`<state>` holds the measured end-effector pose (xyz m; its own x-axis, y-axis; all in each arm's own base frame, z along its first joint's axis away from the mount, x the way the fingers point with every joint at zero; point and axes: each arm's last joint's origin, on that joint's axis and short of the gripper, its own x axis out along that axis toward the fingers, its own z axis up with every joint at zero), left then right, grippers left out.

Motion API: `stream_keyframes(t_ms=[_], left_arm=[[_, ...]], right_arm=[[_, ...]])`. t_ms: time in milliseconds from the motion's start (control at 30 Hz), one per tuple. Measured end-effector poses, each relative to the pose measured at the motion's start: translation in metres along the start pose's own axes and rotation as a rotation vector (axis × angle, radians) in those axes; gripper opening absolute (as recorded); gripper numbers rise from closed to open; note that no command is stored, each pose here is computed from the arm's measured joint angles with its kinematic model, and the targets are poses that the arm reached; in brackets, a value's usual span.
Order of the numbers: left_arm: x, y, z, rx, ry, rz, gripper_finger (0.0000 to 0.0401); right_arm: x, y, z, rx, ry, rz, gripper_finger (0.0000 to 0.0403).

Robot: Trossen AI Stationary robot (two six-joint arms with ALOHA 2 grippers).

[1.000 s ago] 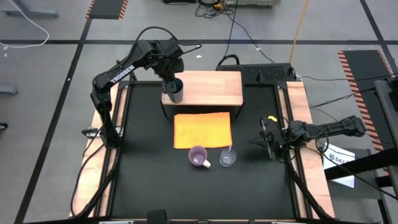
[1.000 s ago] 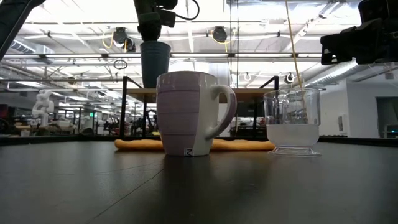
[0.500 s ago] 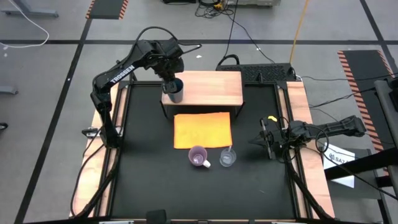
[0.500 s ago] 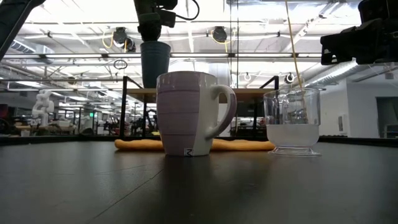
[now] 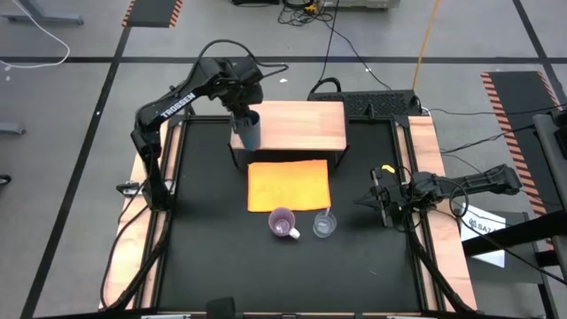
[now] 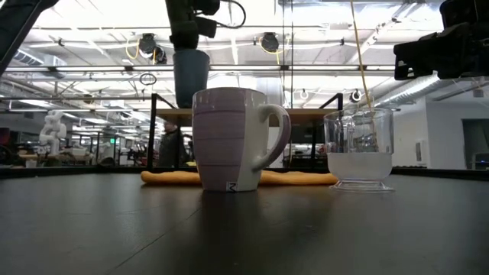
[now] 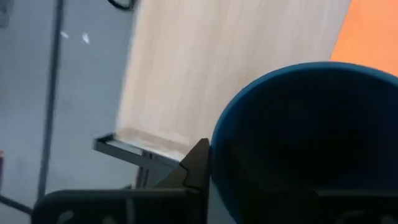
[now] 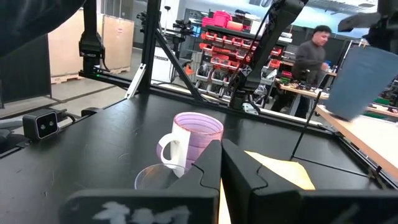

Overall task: Stack small to large cups/mugs on shelf
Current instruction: Put the blue cup on the shelf

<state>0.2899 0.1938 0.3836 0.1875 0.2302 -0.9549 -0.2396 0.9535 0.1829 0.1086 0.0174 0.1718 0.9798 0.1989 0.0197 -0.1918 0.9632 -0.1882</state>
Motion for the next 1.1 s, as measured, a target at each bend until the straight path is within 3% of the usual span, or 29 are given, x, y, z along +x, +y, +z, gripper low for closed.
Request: stream_keyframes(t_ms=[233,433,667,867,1100], left_arm=[[0.001,-0.001,0.0,0.003,0.014,0.006,0.0083],[0.0,-0.004,0.001,0.03,0.007,0.015,0.0085],[-0.003,-0.012,0.006,0.059,0.011,0.103,0.0085],[-0.005,-0.023,0.01,0.092,-0.001,0.096,0.0085],[-0.006,-0.026,0.013,0.092,-0.022,0.108,0.0009]], right_arm=[[0.0,0.0,0.0,-0.002,0.0,0.0,0.0],[0.0,0.0,0.001,-0.008,-0.008,-0.001,0.0],[0.0,0.0,0.001,-0.009,-0.007,-0.001,0.0],[0.0,0.0,0.001,-0.009,-0.007,-0.001,0.0],[0.0,0.0,0.001,-0.008,-0.006,-0.001,0.0]])
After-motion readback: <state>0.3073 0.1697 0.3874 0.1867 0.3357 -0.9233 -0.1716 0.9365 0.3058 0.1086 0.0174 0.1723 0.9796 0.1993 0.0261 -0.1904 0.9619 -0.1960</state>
